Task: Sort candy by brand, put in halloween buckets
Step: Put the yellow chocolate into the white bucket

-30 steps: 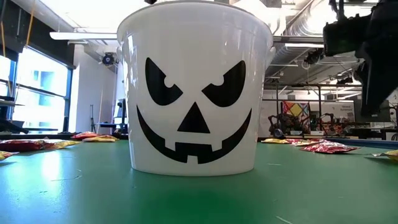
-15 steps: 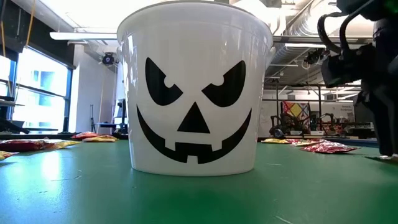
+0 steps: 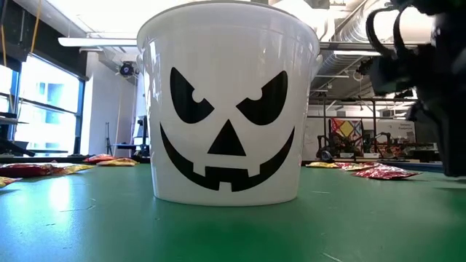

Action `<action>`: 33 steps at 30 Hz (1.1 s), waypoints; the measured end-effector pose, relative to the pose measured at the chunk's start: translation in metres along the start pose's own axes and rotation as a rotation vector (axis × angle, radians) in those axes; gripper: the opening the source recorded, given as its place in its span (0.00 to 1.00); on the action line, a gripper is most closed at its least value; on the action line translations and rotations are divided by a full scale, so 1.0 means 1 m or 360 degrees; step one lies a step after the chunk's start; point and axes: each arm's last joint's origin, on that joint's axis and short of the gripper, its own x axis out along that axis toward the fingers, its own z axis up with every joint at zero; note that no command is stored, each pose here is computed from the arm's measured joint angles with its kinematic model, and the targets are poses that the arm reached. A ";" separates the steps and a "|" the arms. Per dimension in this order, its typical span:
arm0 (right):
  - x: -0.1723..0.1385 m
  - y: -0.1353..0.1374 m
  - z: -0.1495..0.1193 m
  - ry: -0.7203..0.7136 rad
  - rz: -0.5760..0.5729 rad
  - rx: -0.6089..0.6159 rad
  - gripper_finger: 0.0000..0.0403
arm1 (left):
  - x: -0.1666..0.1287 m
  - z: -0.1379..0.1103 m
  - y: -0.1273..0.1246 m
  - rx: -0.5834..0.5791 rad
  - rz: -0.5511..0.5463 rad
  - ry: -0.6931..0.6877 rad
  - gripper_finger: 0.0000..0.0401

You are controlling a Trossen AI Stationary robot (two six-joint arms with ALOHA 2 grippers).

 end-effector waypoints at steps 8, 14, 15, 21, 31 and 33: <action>-0.018 0.011 0.014 -0.0081 -0.0006 0.0033 0.08 | 0.000 0.000 -0.001 0.0001 -0.0003 0.0002 0.00; -0.017 -0.004 0.017 0.0052 -0.0076 0.0025 0.30 | 0.000 -0.001 -0.001 -0.0009 -0.0004 0.0011 0.00; -0.016 -0.007 0.018 0.0082 -0.0071 -0.0008 0.34 | 0.000 -0.001 -0.001 -0.0008 -0.0005 0.0012 0.00; -0.003 -0.032 0.029 0.0225 0.0151 -0.0124 0.45 | 0.000 -0.002 -0.001 -0.0006 -0.0024 0.0035 0.00; 0.011 -0.056 0.026 0.0315 0.0270 -0.0158 0.46 | 0.000 -0.003 -0.001 -0.0029 -0.0020 0.0049 0.00; 0.011 -0.055 0.026 0.0323 0.0289 -0.0160 0.44 | 0.000 -0.003 -0.001 -0.0031 -0.0020 0.0049 0.00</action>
